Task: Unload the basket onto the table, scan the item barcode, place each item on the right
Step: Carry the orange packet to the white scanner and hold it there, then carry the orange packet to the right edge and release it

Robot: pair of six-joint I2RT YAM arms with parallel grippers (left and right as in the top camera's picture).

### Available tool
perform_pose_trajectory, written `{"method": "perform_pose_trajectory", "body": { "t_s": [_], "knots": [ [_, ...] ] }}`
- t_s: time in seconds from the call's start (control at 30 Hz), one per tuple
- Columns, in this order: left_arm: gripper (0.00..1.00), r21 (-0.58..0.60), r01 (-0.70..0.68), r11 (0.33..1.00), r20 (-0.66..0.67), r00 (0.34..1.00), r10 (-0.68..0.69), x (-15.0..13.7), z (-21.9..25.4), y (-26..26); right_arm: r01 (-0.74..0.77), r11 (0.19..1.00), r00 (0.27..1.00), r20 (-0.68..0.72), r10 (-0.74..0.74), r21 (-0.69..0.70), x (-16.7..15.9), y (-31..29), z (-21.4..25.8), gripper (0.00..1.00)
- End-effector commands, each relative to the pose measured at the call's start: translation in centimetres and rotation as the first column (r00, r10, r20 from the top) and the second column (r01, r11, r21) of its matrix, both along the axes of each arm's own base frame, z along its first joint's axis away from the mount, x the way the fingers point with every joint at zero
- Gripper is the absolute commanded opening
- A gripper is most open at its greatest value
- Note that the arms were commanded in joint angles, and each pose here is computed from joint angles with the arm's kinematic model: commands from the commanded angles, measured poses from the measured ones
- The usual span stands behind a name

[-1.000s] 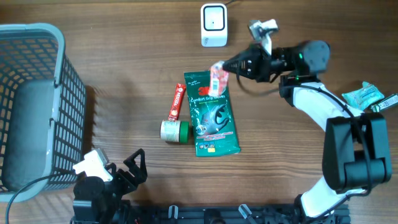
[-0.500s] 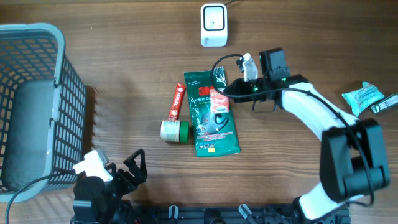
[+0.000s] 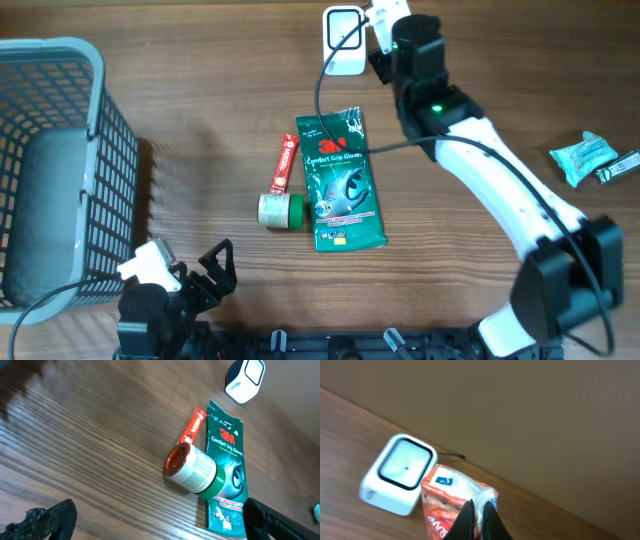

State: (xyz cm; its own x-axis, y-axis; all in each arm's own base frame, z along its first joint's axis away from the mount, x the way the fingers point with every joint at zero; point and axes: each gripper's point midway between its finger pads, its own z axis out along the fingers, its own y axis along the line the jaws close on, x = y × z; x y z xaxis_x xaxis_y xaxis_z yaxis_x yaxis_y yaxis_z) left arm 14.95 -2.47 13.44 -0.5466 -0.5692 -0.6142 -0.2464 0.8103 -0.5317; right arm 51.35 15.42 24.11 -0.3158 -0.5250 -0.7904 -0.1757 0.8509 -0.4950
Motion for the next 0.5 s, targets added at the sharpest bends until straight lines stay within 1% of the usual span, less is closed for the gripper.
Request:
{"method": "perform_pose_trajectory", "body": {
  "t_s": [0.0, 0.13, 0.23, 0.33, 0.4, 0.47],
  "knots": [
    [1.00, -0.005, -0.003, 1.000, 0.000, 1.000, 0.003, 0.1, -0.1, 0.0, 0.031, 0.995, 0.999, -0.033, -0.034, -0.100, 2.9, 1.2, -3.5, 0.04],
    [1.00, -0.005, -0.003, 1.000, 0.000, 1.000, 0.003, 0.1, -0.1, 0.0, 0.010, 0.991, 0.999, -0.037, -0.015, -0.134, 6.2, 4.1, -4.7, 0.04],
    [1.00, -0.005, -0.003, 1.000, 0.000, 1.000, 0.003, 0.1, -0.1, 0.0, -0.031, 0.979, 0.998, -0.059, 0.019, -0.200, 8.4, 6.7, -6.5, 0.04],
    [1.00, -0.005, -0.003, 1.000, 0.000, 1.000, 0.003, 0.1, -0.1, 0.0, -0.008, 0.958, 0.998, -0.062, -0.011, -0.288, 9.4, 7.2, -8.7, 0.05],
    [1.00, -0.005, -0.003, 1.000, 0.000, 1.000, 0.003, 0.1, -0.1, 0.0, -0.016, 0.941, 0.998, -0.069, -0.008, -0.339, 9.3, 7.9, -10.0, 0.04],
    [1.00, -0.005, -0.003, 1.000, 0.000, 1.000, 0.003, 0.1, -0.1, 0.0, -0.014, 0.941, 0.998, -0.060, -0.007, -0.338, 9.3, 8.3, -10.0, 0.04]
  ]
}}
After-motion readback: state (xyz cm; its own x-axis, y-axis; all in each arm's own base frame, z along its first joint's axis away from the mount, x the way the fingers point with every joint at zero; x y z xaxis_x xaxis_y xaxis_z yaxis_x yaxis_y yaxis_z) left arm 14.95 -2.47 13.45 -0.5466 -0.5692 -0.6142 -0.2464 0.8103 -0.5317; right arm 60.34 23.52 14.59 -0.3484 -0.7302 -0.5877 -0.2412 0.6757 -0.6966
